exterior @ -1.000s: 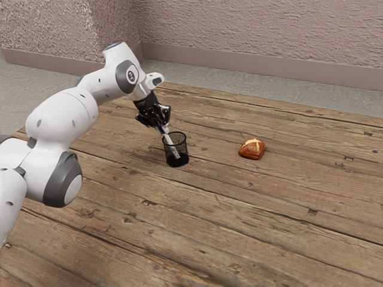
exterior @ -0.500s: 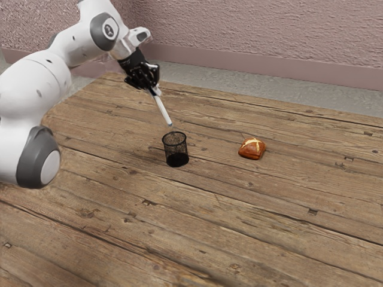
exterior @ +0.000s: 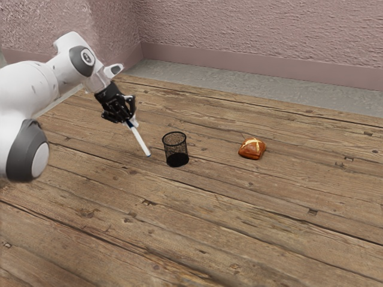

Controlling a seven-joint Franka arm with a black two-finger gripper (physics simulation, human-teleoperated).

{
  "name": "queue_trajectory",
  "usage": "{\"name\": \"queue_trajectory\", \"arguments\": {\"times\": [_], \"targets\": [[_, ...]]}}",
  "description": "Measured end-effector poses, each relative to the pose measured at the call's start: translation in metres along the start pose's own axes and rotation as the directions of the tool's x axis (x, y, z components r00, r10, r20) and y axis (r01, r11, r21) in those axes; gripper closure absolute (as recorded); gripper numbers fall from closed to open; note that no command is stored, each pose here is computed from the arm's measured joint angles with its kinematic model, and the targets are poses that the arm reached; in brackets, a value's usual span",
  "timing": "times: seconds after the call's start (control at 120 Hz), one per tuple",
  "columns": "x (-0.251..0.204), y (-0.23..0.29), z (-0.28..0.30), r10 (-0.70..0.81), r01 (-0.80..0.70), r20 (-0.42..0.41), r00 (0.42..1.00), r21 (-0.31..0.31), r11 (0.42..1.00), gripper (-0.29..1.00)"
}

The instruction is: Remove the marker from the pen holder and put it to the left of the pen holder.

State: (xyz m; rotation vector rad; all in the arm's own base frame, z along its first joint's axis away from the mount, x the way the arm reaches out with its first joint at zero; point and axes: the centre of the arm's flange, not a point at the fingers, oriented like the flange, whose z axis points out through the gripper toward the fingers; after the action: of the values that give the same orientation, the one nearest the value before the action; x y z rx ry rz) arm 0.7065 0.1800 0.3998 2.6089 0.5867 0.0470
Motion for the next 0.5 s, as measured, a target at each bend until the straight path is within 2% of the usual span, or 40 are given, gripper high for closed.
{"name": "queue_trajectory", "arguments": {"times": [0.075, 0.275, 0.325, 0.408, 0.45, 0.475, 0.5], "targets": [[0.002, -0.018, 0.003, -0.021, 0.021, -0.005, 1.0, -0.032, 0.999, 0.78], [0.003, -0.031, 0.001, -0.011, 0.01, -0.017, 1.0, -0.079, 0.997, 0.35], [0.002, -0.037, -0.015, -0.008, 0.005, -0.038, 0.999, -0.071, 0.997, 0.28], [-0.01, -0.033, -0.081, 0.039, -0.042, -0.103, 0.994, -0.034, 0.999, 0.19], [-0.03, 0.0, -0.124, 0.124, -0.125, -0.127, 0.984, 0.004, 0.992, 0.15], [-0.053, 0.053, -0.143, 0.24, -0.236, -0.117, 0.964, 0.044, 0.971, 0.14], [-0.092, 0.126, -0.156, 0.39, -0.383, -0.083, 0.917, 0.085, 0.92, 0.12]]}}
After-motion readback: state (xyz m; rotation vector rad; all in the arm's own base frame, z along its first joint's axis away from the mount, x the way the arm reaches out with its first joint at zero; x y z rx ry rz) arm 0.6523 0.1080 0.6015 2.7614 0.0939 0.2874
